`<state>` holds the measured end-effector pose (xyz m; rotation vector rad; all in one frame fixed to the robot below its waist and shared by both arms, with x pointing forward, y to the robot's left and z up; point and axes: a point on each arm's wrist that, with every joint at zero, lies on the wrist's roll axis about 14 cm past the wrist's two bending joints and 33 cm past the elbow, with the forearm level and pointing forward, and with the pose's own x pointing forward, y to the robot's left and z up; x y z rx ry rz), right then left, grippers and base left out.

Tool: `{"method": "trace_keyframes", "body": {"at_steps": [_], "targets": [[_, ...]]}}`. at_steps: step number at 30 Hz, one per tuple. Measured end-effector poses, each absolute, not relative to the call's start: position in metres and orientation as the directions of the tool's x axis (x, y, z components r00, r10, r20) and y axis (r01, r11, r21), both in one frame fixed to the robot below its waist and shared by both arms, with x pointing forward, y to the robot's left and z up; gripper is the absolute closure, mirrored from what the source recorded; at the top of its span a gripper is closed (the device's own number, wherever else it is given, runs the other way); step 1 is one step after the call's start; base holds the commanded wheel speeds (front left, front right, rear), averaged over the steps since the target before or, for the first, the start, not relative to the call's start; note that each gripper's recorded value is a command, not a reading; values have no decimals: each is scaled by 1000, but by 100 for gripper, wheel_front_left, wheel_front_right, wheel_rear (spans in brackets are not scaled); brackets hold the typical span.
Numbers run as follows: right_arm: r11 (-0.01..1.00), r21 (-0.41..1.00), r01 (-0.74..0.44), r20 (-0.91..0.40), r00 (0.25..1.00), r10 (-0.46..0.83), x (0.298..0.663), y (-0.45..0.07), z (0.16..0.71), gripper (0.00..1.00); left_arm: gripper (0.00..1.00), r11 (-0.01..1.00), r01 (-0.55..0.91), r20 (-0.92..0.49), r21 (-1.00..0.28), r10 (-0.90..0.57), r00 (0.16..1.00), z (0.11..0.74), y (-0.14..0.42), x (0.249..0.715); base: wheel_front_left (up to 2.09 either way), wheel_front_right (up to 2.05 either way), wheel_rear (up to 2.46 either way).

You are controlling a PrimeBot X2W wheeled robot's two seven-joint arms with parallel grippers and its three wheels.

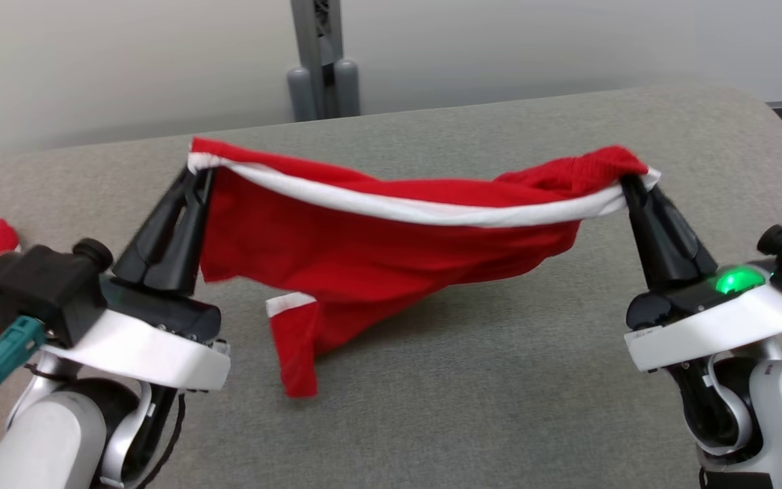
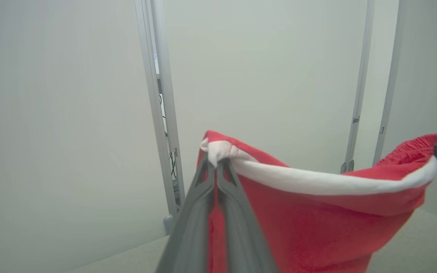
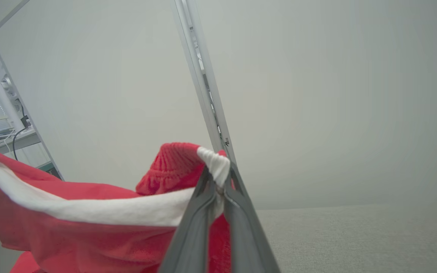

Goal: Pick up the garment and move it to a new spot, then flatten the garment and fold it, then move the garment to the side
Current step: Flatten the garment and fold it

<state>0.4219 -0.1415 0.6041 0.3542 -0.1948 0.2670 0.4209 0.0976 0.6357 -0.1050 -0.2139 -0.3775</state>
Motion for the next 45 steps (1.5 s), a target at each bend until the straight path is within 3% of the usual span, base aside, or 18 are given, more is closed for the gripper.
{"method": "trace_keyframes", "body": {"at_steps": [9,16,24,29,34,41,45], "targets": [[946,198,-255,424,893,152,404,-167,675,100,100,900,436,394,-8,-398,828,697,76,423,0,0,0],[957,171,-235,421,895,144,413,-169,680,100,100,884,466,355,-40,-423,833,687,66,434,0,0,0],[965,96,-244,385,903,190,464,-162,679,100,100,869,484,294,-107,-437,850,674,62,487,0,0,0],[964,49,-262,380,897,224,516,-152,684,100,100,875,464,279,-141,-414,866,675,64,543,0,0,0],[958,61,-281,378,895,238,568,-141,688,100,100,893,427,250,-141,-385,888,674,69,597,0,0,0],[950,125,-286,429,879,208,622,-135,709,100,100,918,383,327,-103,-333,885,702,78,648,0,0,0],[950,147,-274,337,917,212,640,-131,673,100,100,920,383,266,-84,-350,898,675,74,664,0,0,0]]}}
